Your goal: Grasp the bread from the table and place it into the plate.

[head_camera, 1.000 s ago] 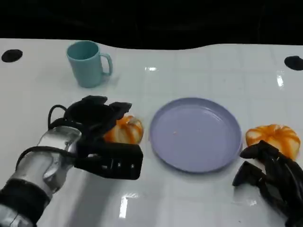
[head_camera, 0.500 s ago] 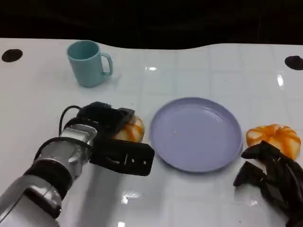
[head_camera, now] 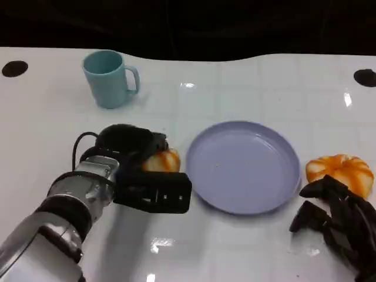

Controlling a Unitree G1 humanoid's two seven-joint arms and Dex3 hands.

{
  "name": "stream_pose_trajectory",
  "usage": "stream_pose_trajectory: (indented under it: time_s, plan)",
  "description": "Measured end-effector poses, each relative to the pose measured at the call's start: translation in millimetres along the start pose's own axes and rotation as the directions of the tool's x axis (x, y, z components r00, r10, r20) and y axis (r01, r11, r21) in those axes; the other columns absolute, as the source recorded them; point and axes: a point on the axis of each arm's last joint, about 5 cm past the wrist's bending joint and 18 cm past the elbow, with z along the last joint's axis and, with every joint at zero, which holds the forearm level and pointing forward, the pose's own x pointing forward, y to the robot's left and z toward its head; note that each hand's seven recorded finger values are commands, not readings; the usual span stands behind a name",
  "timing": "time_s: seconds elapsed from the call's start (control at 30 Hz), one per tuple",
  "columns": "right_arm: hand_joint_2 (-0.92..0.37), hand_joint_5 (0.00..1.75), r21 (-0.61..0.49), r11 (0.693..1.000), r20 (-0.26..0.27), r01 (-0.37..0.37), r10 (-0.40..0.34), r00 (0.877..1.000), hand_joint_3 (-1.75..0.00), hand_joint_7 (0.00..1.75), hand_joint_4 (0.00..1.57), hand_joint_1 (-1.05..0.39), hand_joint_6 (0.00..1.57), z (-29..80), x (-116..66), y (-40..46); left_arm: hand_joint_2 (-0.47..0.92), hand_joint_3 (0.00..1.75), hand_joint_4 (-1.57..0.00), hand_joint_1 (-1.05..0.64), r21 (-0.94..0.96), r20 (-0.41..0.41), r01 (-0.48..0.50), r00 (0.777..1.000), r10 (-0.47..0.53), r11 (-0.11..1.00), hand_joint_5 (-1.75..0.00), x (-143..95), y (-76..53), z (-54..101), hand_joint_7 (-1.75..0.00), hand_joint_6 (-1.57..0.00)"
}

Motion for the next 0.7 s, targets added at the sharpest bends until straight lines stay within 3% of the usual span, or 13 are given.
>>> stream_pose_trajectory:
  time_s: [0.33,0.37,0.43,0.7]
  plan:
    - [-0.92,1.59,-0.002,1.0,-0.002,-0.002,0.002,1.0,-0.24,1.21,0.65,-0.55,0.62,0.2,0.1,-0.4,0.92,0.42,-0.77,-0.25,-0.062,-0.038,-0.12,0.992,0.117,0.991,-1.75,-3,-5.8,-2.8,-1.75,-0.5]
    - [-0.92,1.59,-0.004,1.0,-0.002,0.0,0.0,1.0,-0.24,1.22,0.65,-0.55,0.62,0.3,0.1,-0.5,0.91,0.44,-0.78,-0.25,-0.077,-0.047,-0.134,0.99,0.13,0.988,-1.75,-3,-5.6,-3.1,-1.75,-0.51]
    - [-0.92,1.6,-0.005,1.0,-0.002,0.003,-0.003,1.0,-0.26,1.24,0.64,-0.54,0.61,0.4,0.2,-0.4,0.82,0.67,-0.8,-0.23,-0.113,-0.063,-0.158,0.986,0.152,0.981,-1.75,-3,-4.2,-3.6,-1.75,-0.53]
    - [-0.92,1.61,0.001,1.0,0.0,-0.004,0.004,1.0,-0.25,1.26,0.63,-0.52,0.59,0.3,0.6,-1.0,0.67,0.94,-0.82,-0.23,-0.319,-0.074,-0.263,0.965,0.252,0.911,-1.75,2,12.0,3.9,-1.75,-0.56]
